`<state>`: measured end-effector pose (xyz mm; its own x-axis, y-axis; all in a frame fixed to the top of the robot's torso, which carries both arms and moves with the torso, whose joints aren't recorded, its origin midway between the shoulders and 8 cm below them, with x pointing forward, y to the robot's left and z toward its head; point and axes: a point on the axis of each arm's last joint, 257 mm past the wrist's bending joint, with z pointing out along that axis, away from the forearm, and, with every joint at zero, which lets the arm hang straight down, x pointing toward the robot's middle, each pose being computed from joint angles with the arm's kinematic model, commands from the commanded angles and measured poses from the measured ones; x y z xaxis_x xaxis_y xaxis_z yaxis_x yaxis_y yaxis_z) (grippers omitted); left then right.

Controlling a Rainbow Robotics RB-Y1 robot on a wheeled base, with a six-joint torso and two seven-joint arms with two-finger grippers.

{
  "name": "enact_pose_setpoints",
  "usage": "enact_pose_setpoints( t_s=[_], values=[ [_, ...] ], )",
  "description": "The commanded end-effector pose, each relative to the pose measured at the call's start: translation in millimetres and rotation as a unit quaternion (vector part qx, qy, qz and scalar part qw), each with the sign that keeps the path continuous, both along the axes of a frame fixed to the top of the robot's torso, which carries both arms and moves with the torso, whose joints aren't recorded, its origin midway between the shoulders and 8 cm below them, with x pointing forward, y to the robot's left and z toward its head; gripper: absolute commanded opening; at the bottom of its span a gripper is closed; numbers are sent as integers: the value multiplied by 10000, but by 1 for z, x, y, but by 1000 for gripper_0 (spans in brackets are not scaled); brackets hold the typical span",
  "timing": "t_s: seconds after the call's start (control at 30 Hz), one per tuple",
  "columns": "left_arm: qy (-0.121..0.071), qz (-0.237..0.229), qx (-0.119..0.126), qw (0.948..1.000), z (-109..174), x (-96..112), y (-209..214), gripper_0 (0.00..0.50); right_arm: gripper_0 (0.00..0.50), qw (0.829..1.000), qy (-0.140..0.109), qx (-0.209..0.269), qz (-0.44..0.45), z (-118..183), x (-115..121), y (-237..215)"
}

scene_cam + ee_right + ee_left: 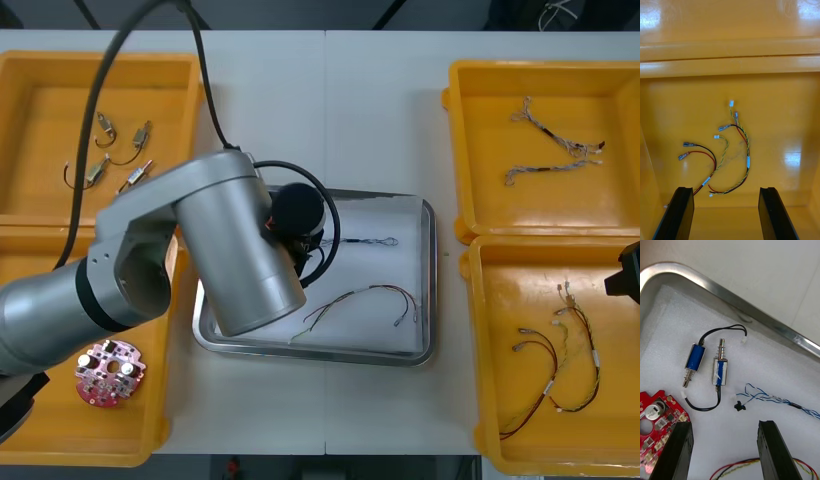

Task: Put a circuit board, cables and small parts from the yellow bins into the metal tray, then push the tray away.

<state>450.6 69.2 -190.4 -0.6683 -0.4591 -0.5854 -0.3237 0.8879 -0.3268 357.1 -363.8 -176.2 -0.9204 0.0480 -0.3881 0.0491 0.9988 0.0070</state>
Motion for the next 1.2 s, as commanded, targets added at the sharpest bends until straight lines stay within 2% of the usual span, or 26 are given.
enact_pose_setpoints(
  t_s=[0.03,0.17,0.23,0.33,0.57,0.63,0.87,1.07,1.2],
  values=[
    [-339,1,-123,9993,68,6,18,500,500,9999,-34,-81,104,2,-3,-1],
    [-140,10,-66,9999,93,-2,48,500,500,9994,-99,-62,311,9,1,11],
    [-63,-86,110,9999,101,-4,64,500,500,9991,-104,-5,414,12,2,18],
    [206,-237,442,9985,108,-12,96,500,500,9974,-122,76,710,20,7,36],
    [617,-121,671,9958,120,-20,149,500,500,9905,-162,-40,1363,28,18,73],
    [795,-57,808,9935,120,-23,173,500,500,9865,-183,-108,1624,31,22,87],
    [1140,202,947,9888,116,-28,237,500,500,9706,-146,-386,2371,34,27,126],
    [1336,123,1042,9855,114,-31,285,500,500,9452,-86,-818,3160,33,27,166],
    [1453,-31,955,9848,110,-36,304,500,500,9251,-119,-1025,3654,30,26,197]
  ],
)
